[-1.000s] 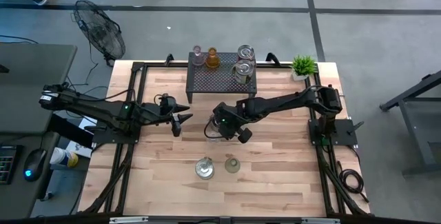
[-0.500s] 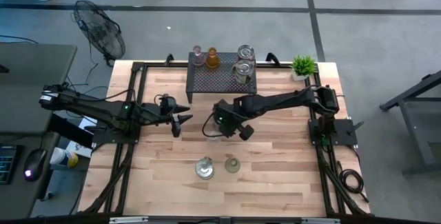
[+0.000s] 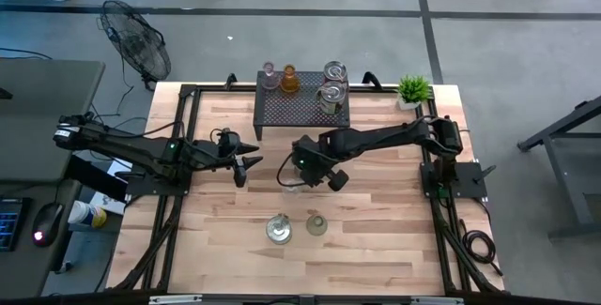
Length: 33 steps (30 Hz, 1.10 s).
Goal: Pick & Place candle stick holders
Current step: Put the brown scented candle on the shelf aligned with the other scented candles
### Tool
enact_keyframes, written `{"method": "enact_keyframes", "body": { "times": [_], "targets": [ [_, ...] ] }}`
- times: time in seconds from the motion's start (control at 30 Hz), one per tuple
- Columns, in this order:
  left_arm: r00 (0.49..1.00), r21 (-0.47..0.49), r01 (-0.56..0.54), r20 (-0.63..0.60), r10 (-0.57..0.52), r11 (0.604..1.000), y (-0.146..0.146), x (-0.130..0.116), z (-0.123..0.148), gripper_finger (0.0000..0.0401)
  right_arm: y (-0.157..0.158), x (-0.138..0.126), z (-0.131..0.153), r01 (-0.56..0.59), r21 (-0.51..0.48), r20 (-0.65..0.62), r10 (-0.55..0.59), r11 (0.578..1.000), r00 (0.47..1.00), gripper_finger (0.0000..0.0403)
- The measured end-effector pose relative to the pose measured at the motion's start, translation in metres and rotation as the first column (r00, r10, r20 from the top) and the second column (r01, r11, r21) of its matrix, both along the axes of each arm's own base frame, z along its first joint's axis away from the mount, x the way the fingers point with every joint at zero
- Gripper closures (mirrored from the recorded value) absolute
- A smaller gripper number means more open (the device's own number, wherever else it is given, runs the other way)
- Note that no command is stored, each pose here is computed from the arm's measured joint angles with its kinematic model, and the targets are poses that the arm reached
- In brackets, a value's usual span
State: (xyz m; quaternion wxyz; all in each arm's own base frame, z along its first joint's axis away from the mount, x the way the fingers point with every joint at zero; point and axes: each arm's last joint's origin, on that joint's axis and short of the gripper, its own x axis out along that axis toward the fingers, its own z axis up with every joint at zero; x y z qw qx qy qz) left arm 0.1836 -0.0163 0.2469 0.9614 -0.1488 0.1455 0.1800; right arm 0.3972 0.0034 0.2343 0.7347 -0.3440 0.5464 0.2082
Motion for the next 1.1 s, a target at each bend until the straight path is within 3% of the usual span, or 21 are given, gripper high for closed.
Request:
{"method": "enact_keyframes", "body": {
  "times": [0.67,1.1],
  "targets": [
    [1.0,-0.006,-0.012,0.004,0.012,1.0,0.0,0.0,0.0,0.0236,0.0,-0.002,0.007,0.024,0.011,0.022,-0.024,1.0,0.999,0.0402],
    [1.0,-0.007,-0.013,0.005,0.013,1.0,0.0,0.0,0.0,0.0236,-0.003,-0.017,0.043,0.049,0.023,0.036,-0.05,0.999,0.998,0.0402]
  ]
}}
